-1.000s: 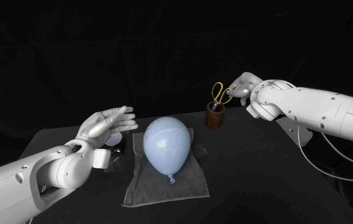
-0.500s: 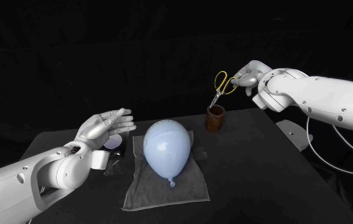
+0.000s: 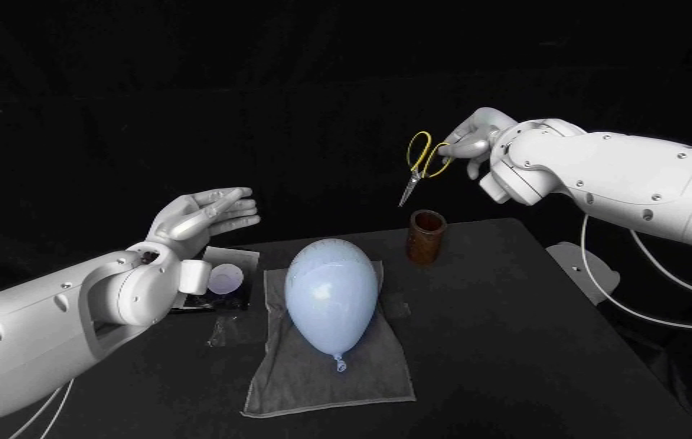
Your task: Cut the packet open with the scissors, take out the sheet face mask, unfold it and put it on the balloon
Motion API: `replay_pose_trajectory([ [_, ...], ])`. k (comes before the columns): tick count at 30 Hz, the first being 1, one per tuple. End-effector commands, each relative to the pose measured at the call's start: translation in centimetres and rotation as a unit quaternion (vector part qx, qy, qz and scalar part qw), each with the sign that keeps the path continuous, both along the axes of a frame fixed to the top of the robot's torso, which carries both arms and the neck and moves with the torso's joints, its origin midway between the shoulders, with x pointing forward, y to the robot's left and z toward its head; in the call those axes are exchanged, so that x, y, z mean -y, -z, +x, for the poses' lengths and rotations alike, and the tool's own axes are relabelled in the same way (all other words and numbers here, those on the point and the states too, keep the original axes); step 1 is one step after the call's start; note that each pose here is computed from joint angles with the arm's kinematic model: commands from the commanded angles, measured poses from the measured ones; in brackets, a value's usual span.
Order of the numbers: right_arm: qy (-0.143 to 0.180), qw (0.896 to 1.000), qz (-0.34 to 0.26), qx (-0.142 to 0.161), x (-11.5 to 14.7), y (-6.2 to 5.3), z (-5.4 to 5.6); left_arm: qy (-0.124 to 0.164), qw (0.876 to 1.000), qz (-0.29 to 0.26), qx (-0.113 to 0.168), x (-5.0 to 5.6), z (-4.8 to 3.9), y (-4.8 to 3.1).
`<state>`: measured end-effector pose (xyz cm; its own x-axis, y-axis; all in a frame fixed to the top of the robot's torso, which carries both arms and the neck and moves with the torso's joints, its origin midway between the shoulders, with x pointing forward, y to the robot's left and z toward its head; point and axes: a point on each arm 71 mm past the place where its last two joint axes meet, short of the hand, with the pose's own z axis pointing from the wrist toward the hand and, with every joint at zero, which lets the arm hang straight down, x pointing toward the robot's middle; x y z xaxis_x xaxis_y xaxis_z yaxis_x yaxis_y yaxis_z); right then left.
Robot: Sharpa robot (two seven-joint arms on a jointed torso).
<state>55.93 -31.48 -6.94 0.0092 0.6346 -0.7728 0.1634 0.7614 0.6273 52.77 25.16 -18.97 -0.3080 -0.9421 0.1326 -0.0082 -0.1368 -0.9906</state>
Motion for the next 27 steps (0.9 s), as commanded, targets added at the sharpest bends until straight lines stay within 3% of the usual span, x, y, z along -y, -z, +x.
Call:
replay_pose_trajectory([
  [1, -0.004, 1.0, 0.015, -0.013, -1.2, 0.6, 0.6, 0.019, 1.0, 0.017, 0.018, 0.3, 1.06, -0.75],
  [8, -0.001, 0.999, 0.053, 0.002, -4.7, 1.7, 2.5, -0.002, 0.999, 0.032, 0.031, 0.4, 3.72, -1.32],
  [13, 0.011, 0.996, 0.086, 0.013, -6.5, 2.7, 3.6, -0.004, 0.999, 0.037, 0.034, 0.9, 4.92, -1.34],
  [22, 0.01, 0.99, 0.135, 0.03, -10.9, 5.7, 4.1, 0.005, 0.998, 0.054, 0.03, 2.0, 6.49, -1.0],
  [27, 0.008, 0.986, 0.161, 0.041, -12.7, 6.9, 3.8, 0.006, 0.998, 0.064, 0.025, 2.3, 7.15, -0.91],
])
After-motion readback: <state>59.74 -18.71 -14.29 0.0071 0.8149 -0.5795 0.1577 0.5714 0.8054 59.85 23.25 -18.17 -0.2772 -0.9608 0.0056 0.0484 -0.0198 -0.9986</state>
